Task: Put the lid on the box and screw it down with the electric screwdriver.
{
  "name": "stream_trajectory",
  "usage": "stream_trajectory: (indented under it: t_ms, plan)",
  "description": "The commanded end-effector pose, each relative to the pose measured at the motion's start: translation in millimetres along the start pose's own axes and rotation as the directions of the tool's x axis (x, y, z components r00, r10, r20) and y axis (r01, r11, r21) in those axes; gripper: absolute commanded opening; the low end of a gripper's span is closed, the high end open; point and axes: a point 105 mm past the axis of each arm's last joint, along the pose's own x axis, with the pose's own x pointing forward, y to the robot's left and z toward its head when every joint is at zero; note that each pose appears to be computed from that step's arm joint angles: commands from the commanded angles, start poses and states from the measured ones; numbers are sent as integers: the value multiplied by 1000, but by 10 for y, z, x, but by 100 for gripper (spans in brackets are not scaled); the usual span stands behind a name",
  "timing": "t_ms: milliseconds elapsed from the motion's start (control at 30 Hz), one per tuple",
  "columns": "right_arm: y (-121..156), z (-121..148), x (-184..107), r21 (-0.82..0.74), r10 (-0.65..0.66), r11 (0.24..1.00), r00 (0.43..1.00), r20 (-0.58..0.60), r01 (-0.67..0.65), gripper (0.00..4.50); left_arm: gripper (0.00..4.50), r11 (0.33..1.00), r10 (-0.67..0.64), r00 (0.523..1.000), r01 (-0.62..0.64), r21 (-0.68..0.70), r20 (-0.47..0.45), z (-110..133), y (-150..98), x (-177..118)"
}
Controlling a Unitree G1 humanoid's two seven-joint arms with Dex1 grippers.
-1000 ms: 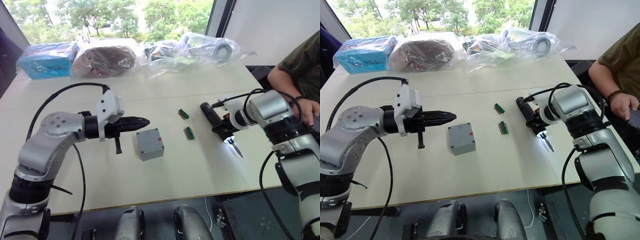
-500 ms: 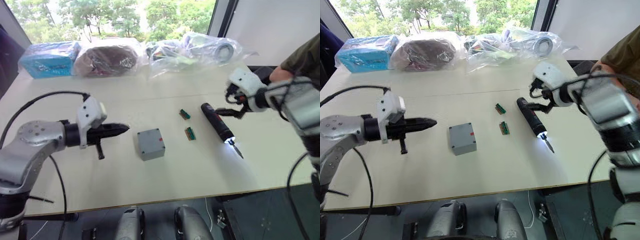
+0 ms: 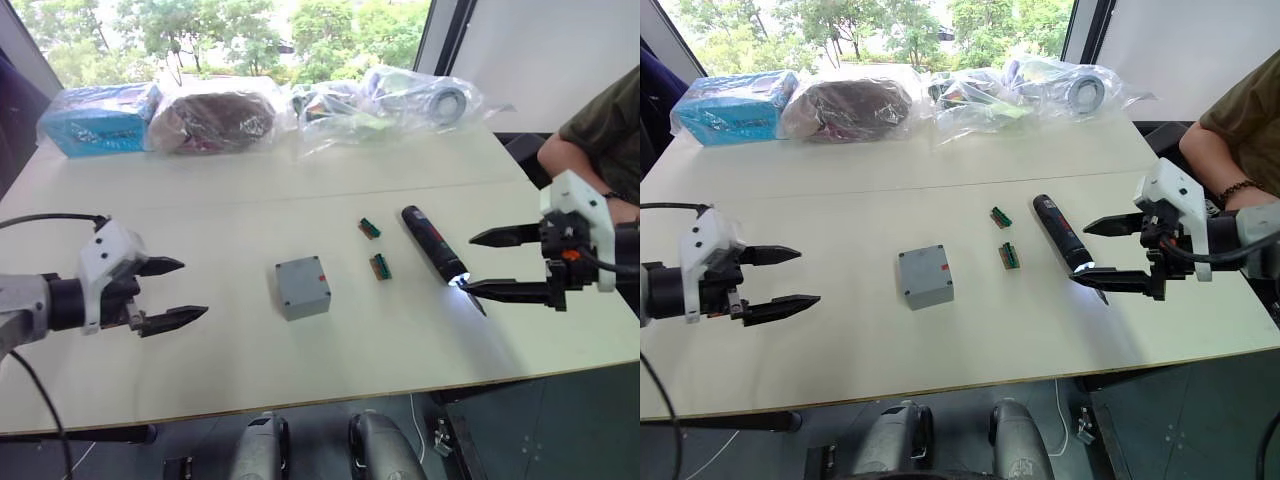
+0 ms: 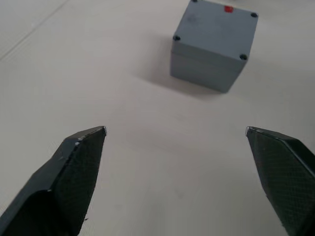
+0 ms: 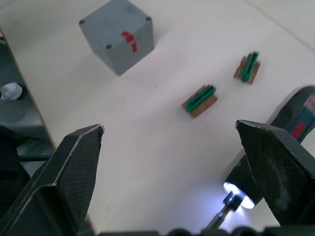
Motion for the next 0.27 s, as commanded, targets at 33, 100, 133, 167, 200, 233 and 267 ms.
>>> stream_trajectory:
  t_ms: [33,100,133,167,200,233,267]
  plan:
    - [40,110,-92,-84,-19,996,1000,17,20,450,446,998,29,1000,-30,50,8,131,-12,-172]
    - [20,116,-105,-95,-33,995,999,14,34,450,446,997,42,999,-42,58,1,124,-16,-235]
    - [3,115,-113,-98,-37,994,999,14,38,450,446,997,44,999,-44,60,0,128,-20,-241]
    - [-9,124,-120,-102,-41,994,999,17,42,450,446,997,44,999,-44,61,-2,125,-31,-252]
    - [-27,130,-125,-105,-46,993,999,19,48,450,446,997,43,999,-43,62,-3,122,-41,-251]
    - [-52,133,-133,-108,-53,993,998,19,54,450,446,997,44,999,-43,64,-4,124,-46,-241]
    - [-77,135,-137,-116,-61,991,998,16,62,450,446,997,44,999,-43,60,-5,121,-51,-234]
